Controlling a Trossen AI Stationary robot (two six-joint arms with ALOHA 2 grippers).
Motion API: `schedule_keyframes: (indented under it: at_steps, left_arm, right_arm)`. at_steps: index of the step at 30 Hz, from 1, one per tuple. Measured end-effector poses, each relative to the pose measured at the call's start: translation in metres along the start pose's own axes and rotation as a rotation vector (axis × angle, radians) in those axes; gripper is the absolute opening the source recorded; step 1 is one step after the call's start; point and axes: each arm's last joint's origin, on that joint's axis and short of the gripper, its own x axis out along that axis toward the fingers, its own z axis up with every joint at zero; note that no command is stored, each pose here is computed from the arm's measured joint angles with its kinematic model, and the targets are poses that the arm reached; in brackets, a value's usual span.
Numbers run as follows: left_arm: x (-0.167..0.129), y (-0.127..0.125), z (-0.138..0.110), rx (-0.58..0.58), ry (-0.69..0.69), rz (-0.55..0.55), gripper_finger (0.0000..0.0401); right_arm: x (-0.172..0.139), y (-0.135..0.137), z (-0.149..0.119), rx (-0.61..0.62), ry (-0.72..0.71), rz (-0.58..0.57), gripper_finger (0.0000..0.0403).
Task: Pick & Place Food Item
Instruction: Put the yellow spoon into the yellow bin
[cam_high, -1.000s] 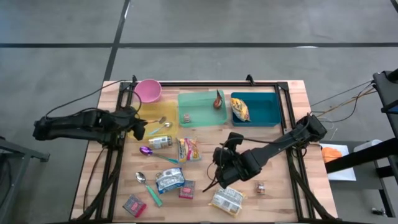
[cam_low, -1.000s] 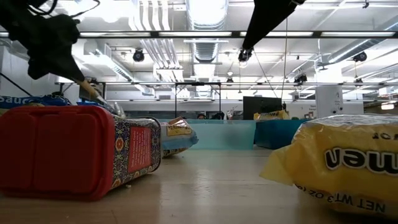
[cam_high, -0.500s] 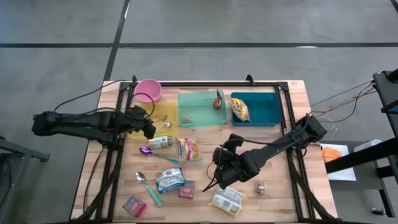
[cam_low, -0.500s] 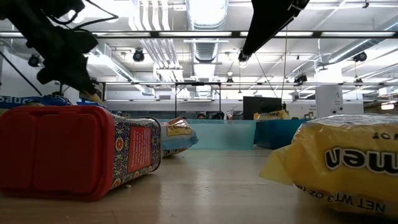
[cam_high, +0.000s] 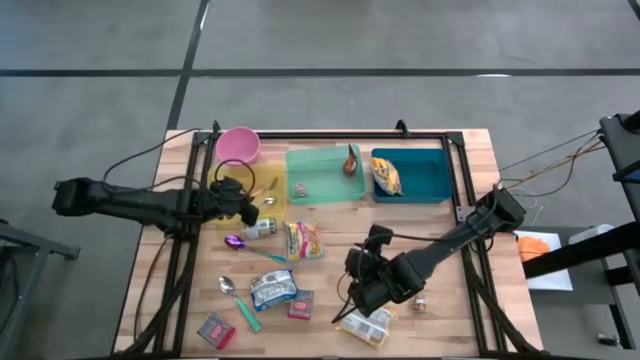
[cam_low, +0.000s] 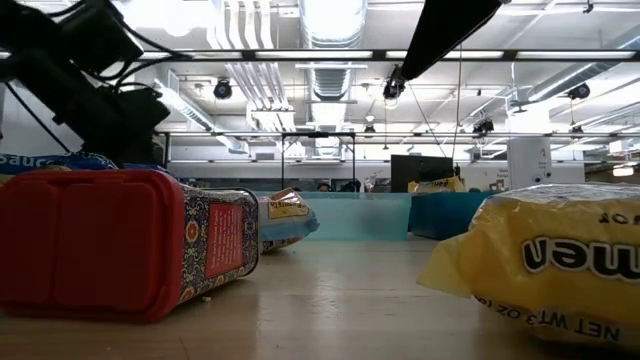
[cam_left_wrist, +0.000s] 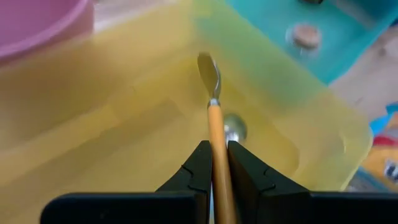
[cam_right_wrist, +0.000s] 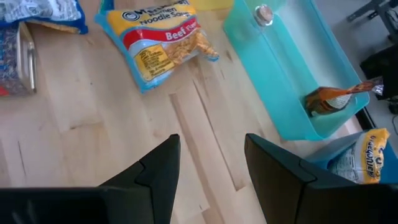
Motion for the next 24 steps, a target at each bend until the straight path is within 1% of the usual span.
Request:
schedule_keyframes:
  at_steps: [6, 14, 19, 24]
  left_arm:
    - [0.003, 0.002, -0.008, 0.012, 0.07, -0.034, 0.0032]
    - [0.003, 0.001, -0.011, 0.008, 0.18, -0.122, 0.0032]
    - [0.003, 0.003, -0.012, 0.019, 0.247, -0.139, 0.0032]
    - [-0.001, 0.003, -0.009, 0.029, 0.289, -0.124, 0.0032]
  right_arm:
    - [0.001, 0.0, -0.001, -0.004, 0.0, -0.002, 0.0178]
    - [0.001, 0.001, -0.001, 0.005, -0.005, 0.001, 0.0178]
    - [0.001, 0.003, 0.001, 0.023, -0.019, 0.015, 0.0178]
    - [0.001, 0.004, 0.002, 0.033, -0.027, 0.023, 0.0178]
